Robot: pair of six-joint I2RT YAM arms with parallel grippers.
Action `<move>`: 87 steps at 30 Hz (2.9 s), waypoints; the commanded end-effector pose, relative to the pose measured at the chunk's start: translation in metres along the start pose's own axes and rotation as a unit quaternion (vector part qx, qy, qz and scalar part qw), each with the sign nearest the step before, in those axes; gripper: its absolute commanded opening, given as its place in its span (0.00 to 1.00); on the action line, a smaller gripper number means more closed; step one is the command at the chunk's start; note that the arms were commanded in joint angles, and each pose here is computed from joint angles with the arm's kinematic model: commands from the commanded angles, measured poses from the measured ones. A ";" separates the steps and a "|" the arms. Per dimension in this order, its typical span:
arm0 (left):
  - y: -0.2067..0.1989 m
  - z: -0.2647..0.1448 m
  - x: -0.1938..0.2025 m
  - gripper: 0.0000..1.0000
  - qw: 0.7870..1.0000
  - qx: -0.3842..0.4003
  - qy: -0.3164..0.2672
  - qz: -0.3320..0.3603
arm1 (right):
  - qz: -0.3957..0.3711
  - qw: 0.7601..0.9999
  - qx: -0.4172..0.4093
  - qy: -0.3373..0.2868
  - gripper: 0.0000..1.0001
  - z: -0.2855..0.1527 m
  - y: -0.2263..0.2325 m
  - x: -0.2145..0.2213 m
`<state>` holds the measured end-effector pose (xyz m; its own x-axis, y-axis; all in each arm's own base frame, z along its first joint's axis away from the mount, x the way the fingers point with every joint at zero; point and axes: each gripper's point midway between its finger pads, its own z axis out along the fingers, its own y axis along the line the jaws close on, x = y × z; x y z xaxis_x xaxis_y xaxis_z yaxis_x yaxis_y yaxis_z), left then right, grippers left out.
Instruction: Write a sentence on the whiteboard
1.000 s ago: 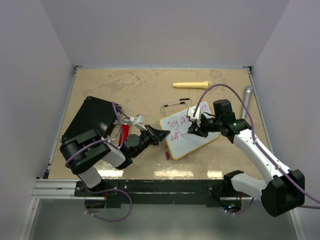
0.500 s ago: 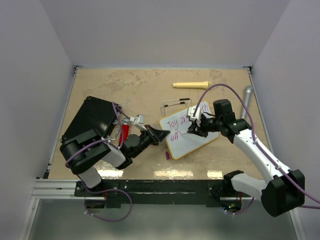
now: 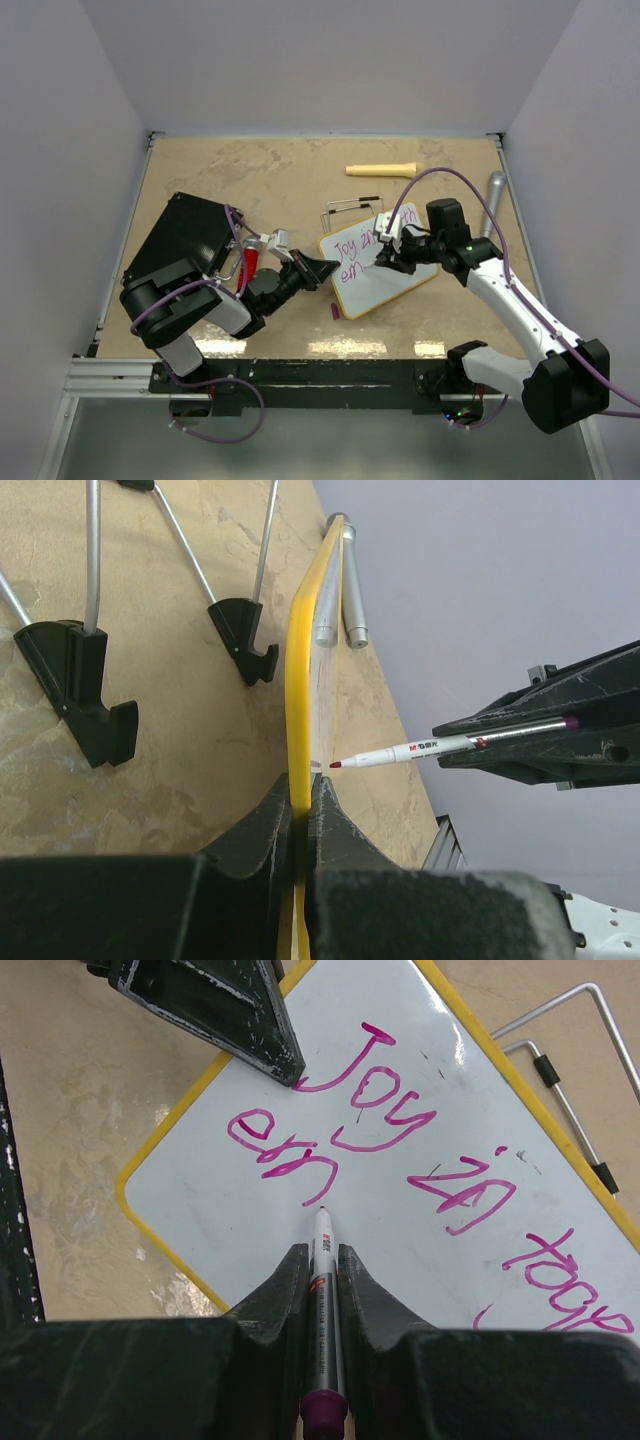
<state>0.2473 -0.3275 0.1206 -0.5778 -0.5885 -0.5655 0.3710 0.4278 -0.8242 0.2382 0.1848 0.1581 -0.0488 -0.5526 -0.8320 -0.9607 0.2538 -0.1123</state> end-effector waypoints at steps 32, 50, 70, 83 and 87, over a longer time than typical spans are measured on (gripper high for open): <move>-0.005 -0.002 -0.001 0.00 0.999 0.019 -0.004 0.031 | 0.011 0.997 0.081 0.007 0.00 -0.005 -0.034 -0.009; -0.004 -0.001 0.000 0.00 0.999 0.019 -0.001 0.031 | 0.012 0.998 0.059 -0.016 0.00 0.000 -0.036 -0.025; -0.005 -0.002 -0.002 0.00 0.999 0.019 -0.005 0.032 | -0.005 1.000 -0.004 0.015 0.00 0.001 -0.003 -0.003; -0.006 -0.002 -0.001 0.00 0.999 0.020 -0.002 0.033 | 0.007 0.999 0.047 0.022 0.00 -0.006 -0.020 -0.006; -0.006 -0.002 -0.001 0.00 0.999 0.019 -0.002 0.034 | -0.001 0.999 0.037 -0.022 0.00 -0.020 -0.019 -0.025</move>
<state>0.2471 -0.3267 0.1182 -0.5815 -0.5914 -0.5586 0.3617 0.4271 -0.8287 0.2481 0.1767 0.1551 -0.1084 -0.5847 -0.8039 -0.9420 0.3188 -0.1048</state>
